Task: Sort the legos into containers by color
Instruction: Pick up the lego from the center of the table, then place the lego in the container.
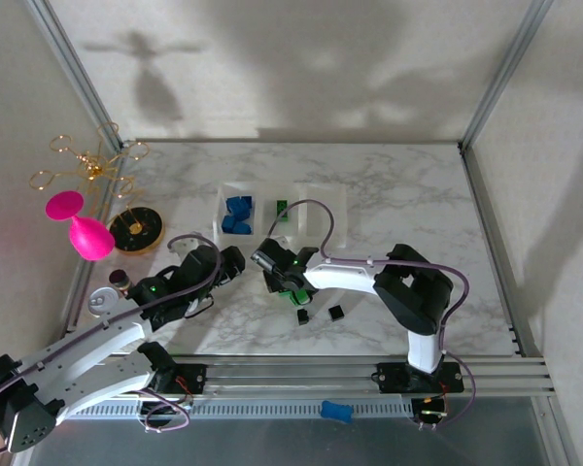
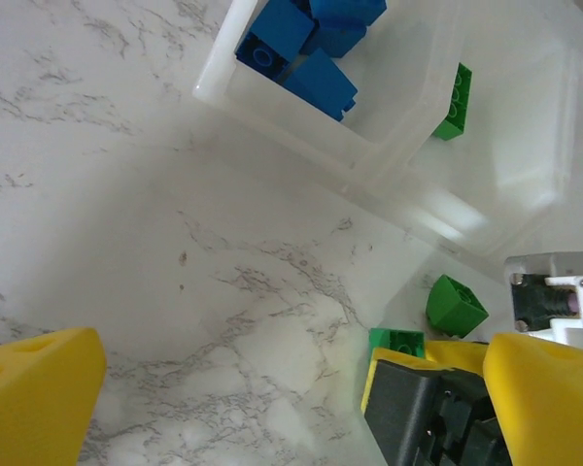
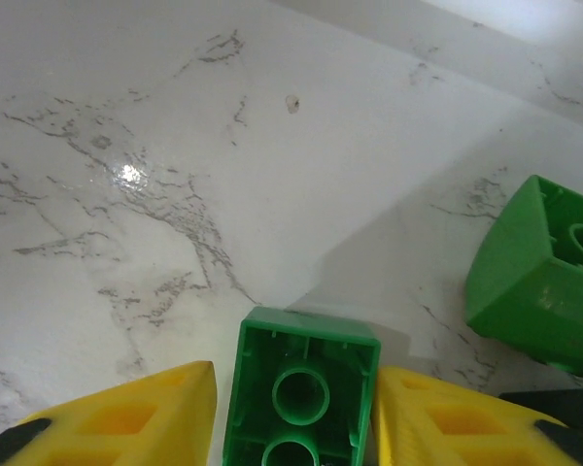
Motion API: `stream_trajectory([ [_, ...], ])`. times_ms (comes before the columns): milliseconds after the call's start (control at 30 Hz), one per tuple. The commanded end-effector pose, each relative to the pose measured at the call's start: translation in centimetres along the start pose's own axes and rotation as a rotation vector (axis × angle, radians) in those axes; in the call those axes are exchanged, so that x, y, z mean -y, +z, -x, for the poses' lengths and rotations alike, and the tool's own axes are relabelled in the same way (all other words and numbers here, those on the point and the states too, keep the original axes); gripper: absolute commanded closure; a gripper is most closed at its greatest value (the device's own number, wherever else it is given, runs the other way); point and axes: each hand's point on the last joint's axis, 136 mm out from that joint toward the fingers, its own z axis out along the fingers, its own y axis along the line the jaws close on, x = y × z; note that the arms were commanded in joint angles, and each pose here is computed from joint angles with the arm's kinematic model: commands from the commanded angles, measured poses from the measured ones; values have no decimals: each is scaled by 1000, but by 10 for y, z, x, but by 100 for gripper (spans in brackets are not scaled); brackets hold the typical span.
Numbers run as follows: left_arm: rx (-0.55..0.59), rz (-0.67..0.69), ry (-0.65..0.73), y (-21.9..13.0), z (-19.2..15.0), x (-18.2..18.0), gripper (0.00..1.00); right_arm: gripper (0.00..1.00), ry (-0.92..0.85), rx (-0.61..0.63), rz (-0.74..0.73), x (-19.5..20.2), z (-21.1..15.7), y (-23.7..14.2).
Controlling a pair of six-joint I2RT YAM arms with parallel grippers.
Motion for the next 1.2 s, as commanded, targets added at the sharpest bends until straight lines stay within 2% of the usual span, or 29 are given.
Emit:
stream_trajectory([
  [0,10,40,-4,-1,-2,-13,0,57,-28,-1,-16,-6,0,3],
  [200,17,43,-2,-3,0,-14,0,66,-31,17,-19,-7,2,4],
  [467,29,33,3,-5,5,-9,0,71,1,88,41,-15,23,-21],
  [733,74,2,24,-13,25,12,0,71,83,234,94,-7,78,-63],
  [1000,116,-21,38,-7,41,36,0,72,206,331,44,24,140,-62],
  [1167,126,-25,39,0,48,46,0,72,275,351,-11,45,170,-45],
])
